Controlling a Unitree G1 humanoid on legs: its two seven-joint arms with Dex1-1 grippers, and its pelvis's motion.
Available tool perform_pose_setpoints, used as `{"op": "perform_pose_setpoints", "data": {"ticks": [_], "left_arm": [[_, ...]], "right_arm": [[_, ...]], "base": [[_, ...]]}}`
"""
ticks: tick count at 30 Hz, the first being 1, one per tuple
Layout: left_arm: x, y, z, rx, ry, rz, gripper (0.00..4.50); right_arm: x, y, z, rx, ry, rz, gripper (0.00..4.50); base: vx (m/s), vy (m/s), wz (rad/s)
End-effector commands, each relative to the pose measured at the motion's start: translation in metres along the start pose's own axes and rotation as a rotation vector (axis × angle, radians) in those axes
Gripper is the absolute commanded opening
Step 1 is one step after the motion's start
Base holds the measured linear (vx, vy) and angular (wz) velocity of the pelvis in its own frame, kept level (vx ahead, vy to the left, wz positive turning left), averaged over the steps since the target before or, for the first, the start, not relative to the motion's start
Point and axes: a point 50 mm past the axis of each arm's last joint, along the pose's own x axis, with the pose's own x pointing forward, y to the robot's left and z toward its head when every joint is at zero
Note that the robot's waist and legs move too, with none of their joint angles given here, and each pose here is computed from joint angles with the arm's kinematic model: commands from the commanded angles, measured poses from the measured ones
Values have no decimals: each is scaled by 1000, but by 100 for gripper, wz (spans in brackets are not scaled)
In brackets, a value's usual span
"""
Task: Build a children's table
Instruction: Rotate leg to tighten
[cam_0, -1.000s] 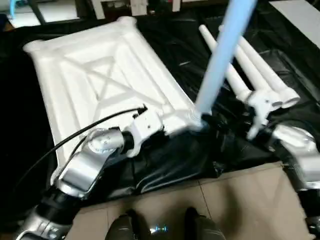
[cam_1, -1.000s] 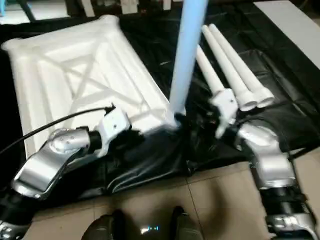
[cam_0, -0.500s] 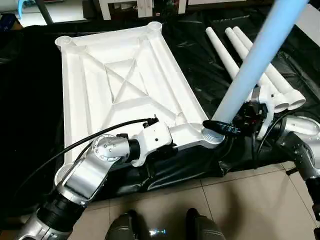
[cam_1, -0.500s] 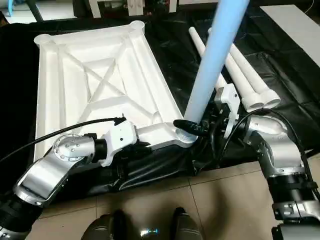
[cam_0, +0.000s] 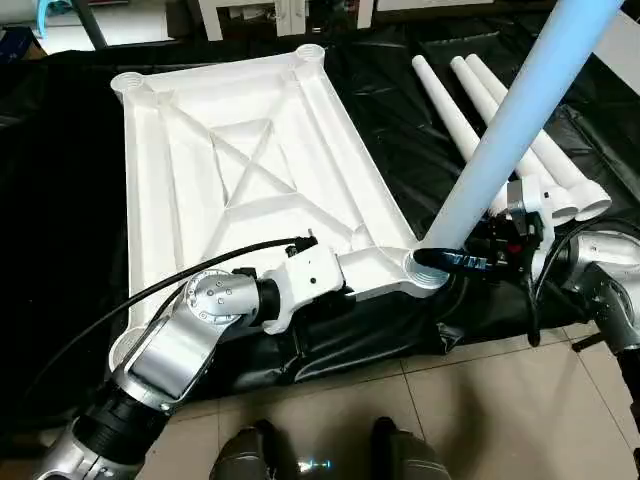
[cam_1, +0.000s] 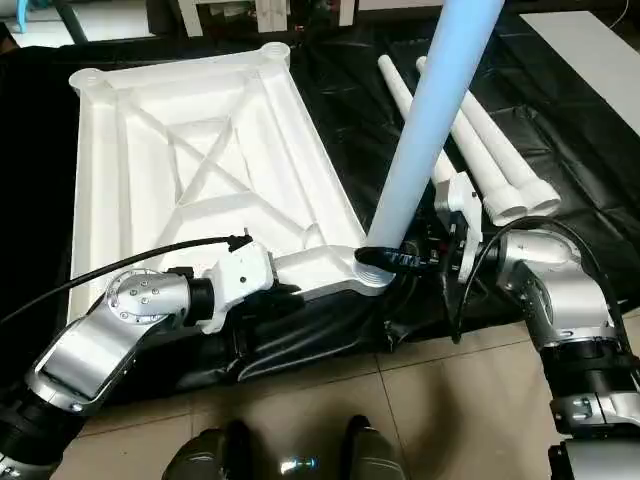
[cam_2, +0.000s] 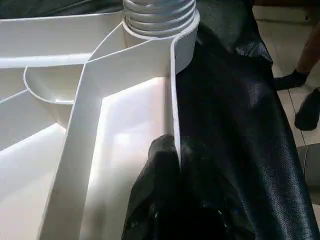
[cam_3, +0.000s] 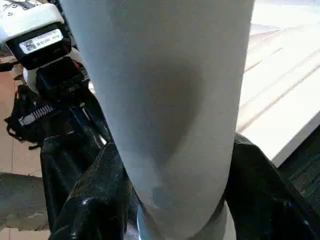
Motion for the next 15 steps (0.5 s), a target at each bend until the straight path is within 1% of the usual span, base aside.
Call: {"op": "perform_pose_setpoints", "data": {"ticks": [1,7,9,10,12,13,15], "left_arm": [[6,-16,2,10,-30,-100,0],[6,-15,1,0,-22,-88,0],[7,-14,0,-16,-8,-69,0],[9,-11,0,-41,8,-37,0],[14,-7,0,-65,30,18,0],[14,-6,0,-66,31,20,0],[17,-3,2,-88,38,59,0]], "right_arm": [[-9,-4,-3,17,41,-30,219],[-2,-1,-10,36,28,-43,205],[3,-1,-17,42,20,-101,204],[8,-3,-23,42,23,-170,204],[16,-4,-32,36,31,-262,202],[16,-4,-32,35,31,-267,200],[22,-6,-37,46,32,-337,198]], "base": [[0,0,0],[0,0,0],[0,0,0],[0,0,0],[0,0,0],[0,0,0],[0,0,0]]}}
